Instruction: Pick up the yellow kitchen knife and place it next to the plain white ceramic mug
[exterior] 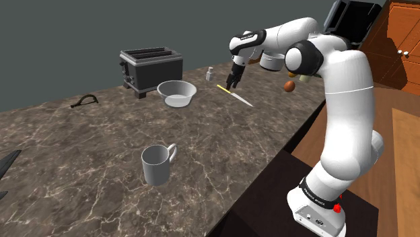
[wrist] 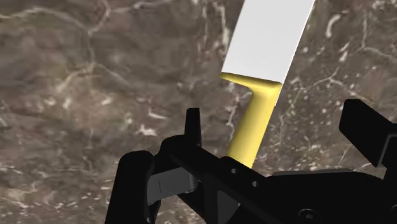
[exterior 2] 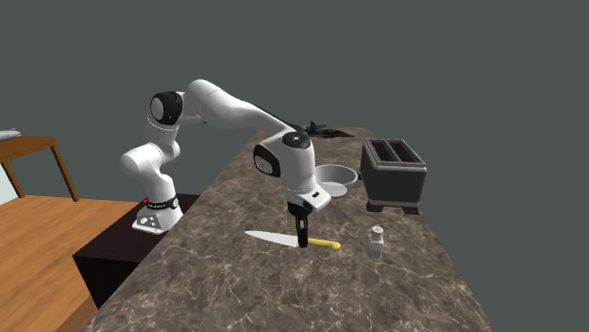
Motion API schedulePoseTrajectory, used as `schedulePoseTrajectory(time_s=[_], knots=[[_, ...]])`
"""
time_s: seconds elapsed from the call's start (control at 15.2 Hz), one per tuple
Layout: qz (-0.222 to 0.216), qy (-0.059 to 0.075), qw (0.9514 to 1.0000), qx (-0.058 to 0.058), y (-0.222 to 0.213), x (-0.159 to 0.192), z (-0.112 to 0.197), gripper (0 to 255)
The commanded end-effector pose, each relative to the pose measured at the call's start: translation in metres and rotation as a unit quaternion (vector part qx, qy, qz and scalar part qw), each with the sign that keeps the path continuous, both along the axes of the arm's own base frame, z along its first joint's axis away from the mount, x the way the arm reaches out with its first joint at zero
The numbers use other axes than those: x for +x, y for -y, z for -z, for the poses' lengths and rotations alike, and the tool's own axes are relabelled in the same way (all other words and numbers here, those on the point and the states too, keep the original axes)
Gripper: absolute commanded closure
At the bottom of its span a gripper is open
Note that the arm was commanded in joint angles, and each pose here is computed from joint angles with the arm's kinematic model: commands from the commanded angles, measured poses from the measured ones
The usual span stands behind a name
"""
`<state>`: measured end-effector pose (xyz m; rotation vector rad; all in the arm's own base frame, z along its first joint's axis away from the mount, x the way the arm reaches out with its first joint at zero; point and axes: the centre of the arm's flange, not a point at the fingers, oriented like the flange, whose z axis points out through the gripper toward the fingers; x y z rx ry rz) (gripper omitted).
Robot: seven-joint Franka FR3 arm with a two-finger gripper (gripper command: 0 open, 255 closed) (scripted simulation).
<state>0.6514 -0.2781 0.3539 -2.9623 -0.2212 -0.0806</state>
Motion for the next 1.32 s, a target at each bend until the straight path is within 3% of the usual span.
schedulePoseTrajectory(time_s=[0.0,0.59,0.66,1.25], knots=[[0.000,0.000,1.0000,0.000,-0.0033,0.0009,0.0108,0],[0.000,0.000,1.0000,0.000,-0.0048,0.0012,0.0189,0],[0.000,0.000,1.0000,0.000,-0.0048,0.0012,0.0189,255],[0.000,0.000,1.0000,0.000,-0.0047,0.0012,0.0190,255]])
